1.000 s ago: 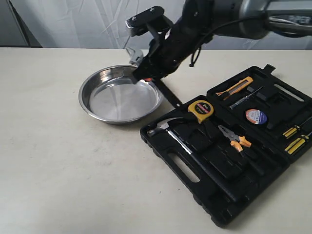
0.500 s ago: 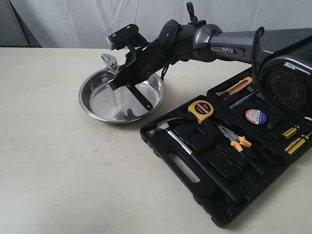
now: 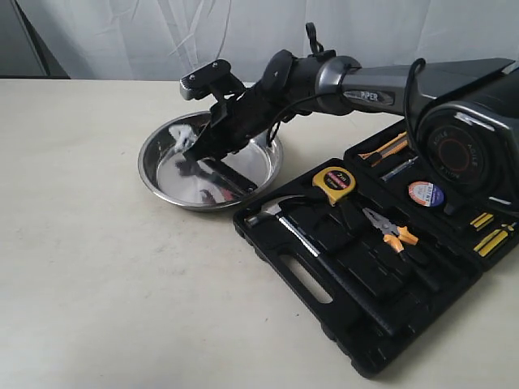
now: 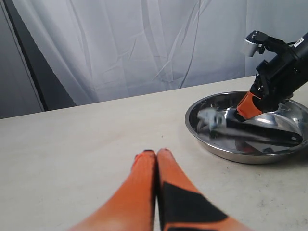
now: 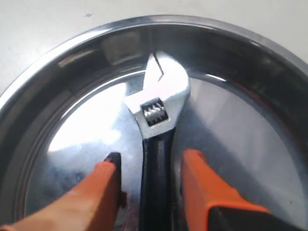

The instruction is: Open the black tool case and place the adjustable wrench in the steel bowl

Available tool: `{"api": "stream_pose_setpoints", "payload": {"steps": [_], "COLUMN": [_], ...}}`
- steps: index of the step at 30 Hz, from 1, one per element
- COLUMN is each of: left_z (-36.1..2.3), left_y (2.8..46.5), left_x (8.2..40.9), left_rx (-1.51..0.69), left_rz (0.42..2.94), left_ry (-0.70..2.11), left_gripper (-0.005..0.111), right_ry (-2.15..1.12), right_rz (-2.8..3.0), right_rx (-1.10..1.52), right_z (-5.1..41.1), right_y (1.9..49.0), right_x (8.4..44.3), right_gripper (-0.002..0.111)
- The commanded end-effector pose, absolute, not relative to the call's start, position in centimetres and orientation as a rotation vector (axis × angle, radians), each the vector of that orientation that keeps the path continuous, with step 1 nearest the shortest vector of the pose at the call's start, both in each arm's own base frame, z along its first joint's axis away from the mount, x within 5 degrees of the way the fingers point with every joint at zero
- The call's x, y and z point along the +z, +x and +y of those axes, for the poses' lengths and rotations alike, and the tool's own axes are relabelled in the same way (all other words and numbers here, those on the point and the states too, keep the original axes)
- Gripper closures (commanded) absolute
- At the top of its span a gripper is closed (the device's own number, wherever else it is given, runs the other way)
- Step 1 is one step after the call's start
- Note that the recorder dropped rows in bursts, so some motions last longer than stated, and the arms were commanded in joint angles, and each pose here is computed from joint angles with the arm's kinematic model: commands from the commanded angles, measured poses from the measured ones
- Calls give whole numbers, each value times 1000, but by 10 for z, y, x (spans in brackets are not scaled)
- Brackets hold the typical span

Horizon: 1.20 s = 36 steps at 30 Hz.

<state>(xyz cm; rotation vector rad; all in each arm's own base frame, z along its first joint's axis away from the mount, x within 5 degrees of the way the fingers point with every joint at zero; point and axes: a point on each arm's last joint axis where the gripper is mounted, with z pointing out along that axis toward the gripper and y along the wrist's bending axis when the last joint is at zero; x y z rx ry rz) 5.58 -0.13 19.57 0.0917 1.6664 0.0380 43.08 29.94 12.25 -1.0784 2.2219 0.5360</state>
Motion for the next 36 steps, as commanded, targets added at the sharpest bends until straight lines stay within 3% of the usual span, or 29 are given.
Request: {"api": "stream_pose_setpoints", "payload": {"steps": [1,3,4,5,6,13,19,27,36], "left_z": [-2,-2,-2,-2,-2,-2,-2,-2,-2], "left_y": [56,56,56,56,56,56,56,56,56], "left_x": [197,197,197,197,197,197,197,197,197], "left_rx": [32,32,32,32,32,32,32,32,32], "left_rz": [1661,1661,1661,1661,1661,1661,1661,1661,1661], "left_ry": [92,92,92,92,92,92,92,92,92], "left_gripper": [106,106,106,106,106,106,106,106,106], "right_ry": [-1028,-1014,-1026,-1068,-1092,-1052,-868,-752,-1064], "right_rz": [2206,2206,2209,2204,2205,2325,2231,2178,2287], "right_rx": [576,620,655,678,688,590,526,598,798], "right_z": [300,301,301,301,300,257,211,147,118], "right_y": [432,429,425,419,416,360,292,187,103], "right_x": [135,148,161,175,182,241,265,276,280], "right_gripper": [69,73,85,105,108,109,109,109,109]}}
